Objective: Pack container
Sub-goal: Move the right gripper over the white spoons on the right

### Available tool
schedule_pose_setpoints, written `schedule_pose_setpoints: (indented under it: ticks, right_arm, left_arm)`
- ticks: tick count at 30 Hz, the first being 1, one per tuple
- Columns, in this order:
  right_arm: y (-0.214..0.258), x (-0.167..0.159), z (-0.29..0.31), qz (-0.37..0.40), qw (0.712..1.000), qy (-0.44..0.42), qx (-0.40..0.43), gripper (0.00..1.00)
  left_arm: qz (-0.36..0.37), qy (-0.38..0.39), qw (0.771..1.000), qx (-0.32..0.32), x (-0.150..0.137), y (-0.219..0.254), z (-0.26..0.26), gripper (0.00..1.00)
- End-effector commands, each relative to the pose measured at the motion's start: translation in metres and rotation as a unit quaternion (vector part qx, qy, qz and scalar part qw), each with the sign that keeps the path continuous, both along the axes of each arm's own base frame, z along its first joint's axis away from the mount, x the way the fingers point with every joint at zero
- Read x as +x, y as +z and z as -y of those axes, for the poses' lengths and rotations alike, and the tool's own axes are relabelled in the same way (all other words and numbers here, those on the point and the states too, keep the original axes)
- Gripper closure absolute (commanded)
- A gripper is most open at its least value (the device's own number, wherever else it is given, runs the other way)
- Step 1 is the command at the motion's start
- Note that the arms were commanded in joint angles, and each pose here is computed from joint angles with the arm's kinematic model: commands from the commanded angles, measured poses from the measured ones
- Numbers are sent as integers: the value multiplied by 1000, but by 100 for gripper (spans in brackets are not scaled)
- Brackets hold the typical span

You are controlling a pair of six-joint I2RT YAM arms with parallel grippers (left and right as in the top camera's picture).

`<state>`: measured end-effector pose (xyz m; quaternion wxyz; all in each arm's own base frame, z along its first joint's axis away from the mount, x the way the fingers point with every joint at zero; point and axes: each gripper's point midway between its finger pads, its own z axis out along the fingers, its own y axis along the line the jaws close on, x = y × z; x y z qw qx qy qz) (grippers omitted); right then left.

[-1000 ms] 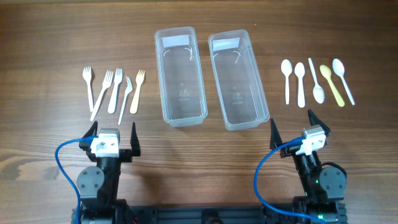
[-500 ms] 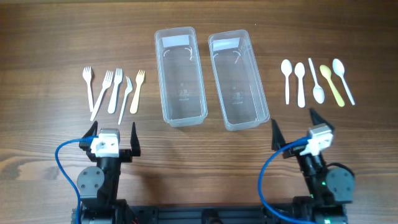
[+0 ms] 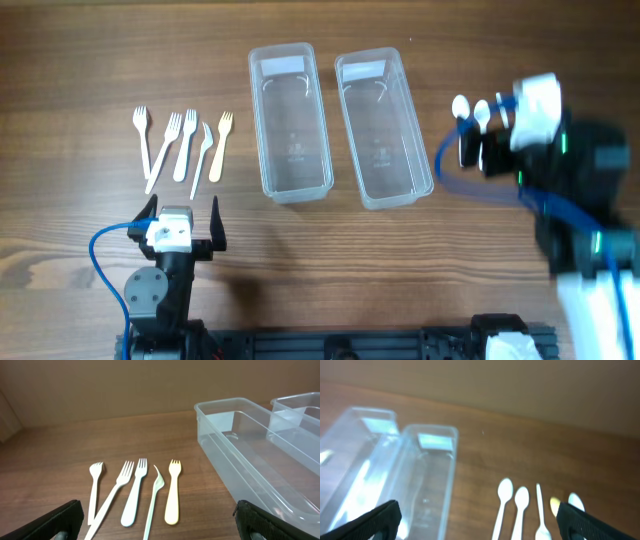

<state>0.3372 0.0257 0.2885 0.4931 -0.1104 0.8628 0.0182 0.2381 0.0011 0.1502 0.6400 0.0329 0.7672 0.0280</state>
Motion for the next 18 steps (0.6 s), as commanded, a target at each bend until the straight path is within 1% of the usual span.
schedule_pose_setpoints:
  ticks: [1,2,4,7,9,12,18]
  right_arm:
    - [-20,42,12,-69,997,-10,-22,0]
    - [-34,52,12,-95,995,-10,-20,0]
    - [-60,61,15,-133,991,-13,-27,0]
    - [-94,70,24,-176,983,-33,-43,0]
    - [-110,73,24,-196,979,-32,-43,0]
    - [-118,75,24,-205,977,-42,-32,0]
    - [-112,84,25,-187,981,-59,-14,0]
  left_arm:
    - [1,-3,1000,9,0,-2,0,0]
    - [1,-3,1000,9,0,-2,0,0]
    - [1,-3,1000,9,0,-2,0,0]
    - [1,-3,1000,9,0,-2,0,0]
    - [1,-3,1000,9,0,-2,0,0]
    - [1,-3,1000,9,0,-2,0,0]
    - [1,-3,1000,9,0,-2,0,0]
